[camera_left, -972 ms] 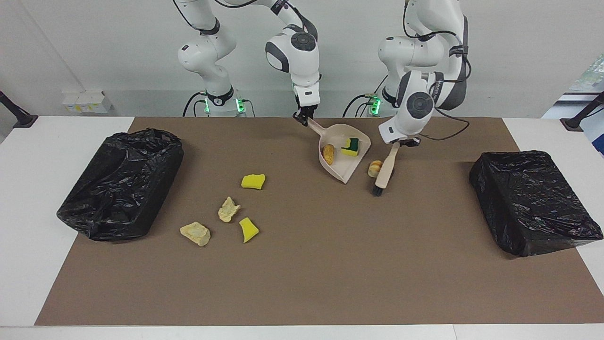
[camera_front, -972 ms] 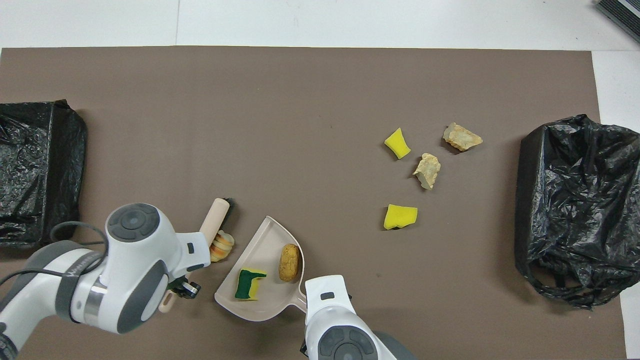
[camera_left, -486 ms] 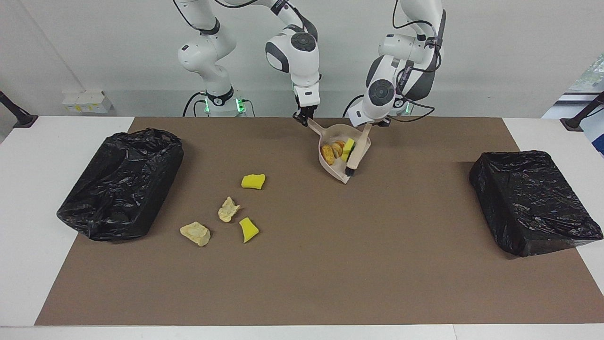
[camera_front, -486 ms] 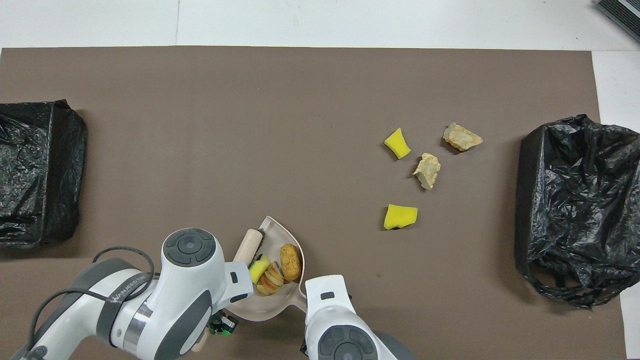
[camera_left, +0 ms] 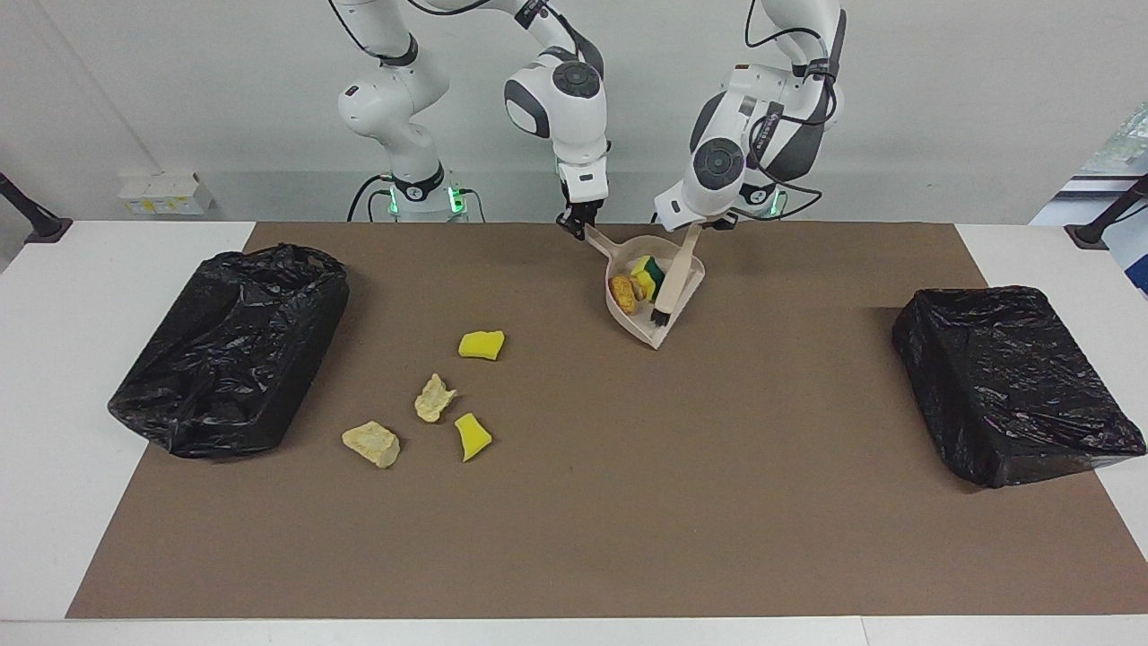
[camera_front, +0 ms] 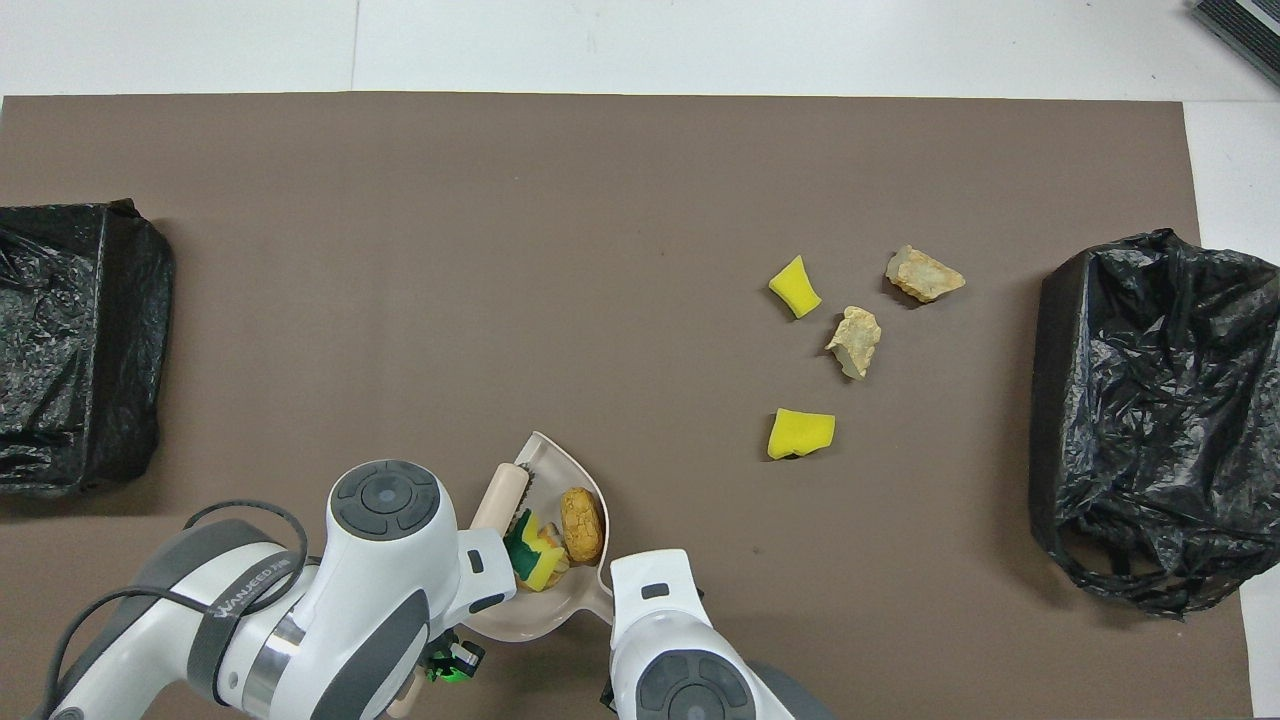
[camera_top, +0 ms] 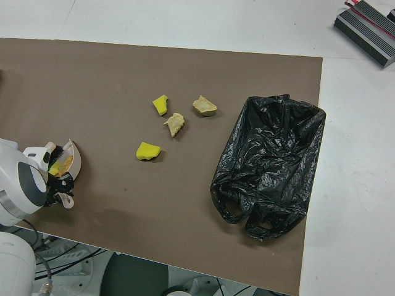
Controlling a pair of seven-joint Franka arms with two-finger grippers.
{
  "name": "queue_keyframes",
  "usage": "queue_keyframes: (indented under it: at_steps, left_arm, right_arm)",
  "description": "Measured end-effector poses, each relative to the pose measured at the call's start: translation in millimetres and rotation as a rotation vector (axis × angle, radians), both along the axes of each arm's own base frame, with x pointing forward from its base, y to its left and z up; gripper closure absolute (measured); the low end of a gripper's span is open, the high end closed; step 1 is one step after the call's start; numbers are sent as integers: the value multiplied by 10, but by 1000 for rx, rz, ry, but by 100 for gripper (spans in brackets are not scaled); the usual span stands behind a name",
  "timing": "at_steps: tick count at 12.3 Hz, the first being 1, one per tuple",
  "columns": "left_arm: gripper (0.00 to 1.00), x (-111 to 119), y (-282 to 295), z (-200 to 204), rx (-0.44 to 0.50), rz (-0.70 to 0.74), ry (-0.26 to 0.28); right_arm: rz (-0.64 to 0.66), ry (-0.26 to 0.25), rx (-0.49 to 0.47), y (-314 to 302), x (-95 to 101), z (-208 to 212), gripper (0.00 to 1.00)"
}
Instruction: Sweep and dump trash in bin
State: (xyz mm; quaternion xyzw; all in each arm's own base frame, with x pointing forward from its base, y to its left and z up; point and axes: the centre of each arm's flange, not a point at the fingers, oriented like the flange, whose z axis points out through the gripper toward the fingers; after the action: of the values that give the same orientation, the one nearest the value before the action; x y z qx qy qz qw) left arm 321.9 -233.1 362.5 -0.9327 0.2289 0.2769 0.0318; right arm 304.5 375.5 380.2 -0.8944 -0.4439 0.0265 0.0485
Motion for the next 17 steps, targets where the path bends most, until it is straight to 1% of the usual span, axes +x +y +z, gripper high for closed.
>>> queue_keyframes:
  at_steps: [4, 7, 8, 10, 12, 13, 15, 17]
  left_arm:
    - [72, 116, 83, 190, 61, 26, -44]
    - [72, 153, 98, 395, 89, 44, -79]
    - [72, 169, 120, 516, 94, 50, -94]
    - [72, 193, 181, 839, 104, 59, -103]
    - [72, 170, 170, 1132, 109, 66, -124]
    - [72, 154, 146, 1245, 110, 75, -143]
    - [72, 141, 98, 1377, 113, 96, -175]
    - [72, 165, 115, 1384, 114, 112, -182]
  right_arm:
    - [-29, -21, 25, -4, 191, 124, 67]
    - [-34, -30, 35, -35, 262, 184, 67]
    - [-32, -35, 40, -72, 297, 210, 67]
    - [-34, -47, 52, -149, 353, 292, 67]
    - [-40, -59, 63, -206, 344, 387, 67]
    - [-52, -67, 70, -271, 363, 443, 67]
    - [-107, -84, 83, -530, 521, 569, 67]
    - [-159, -95, 90, -828, 673, 734, 67]
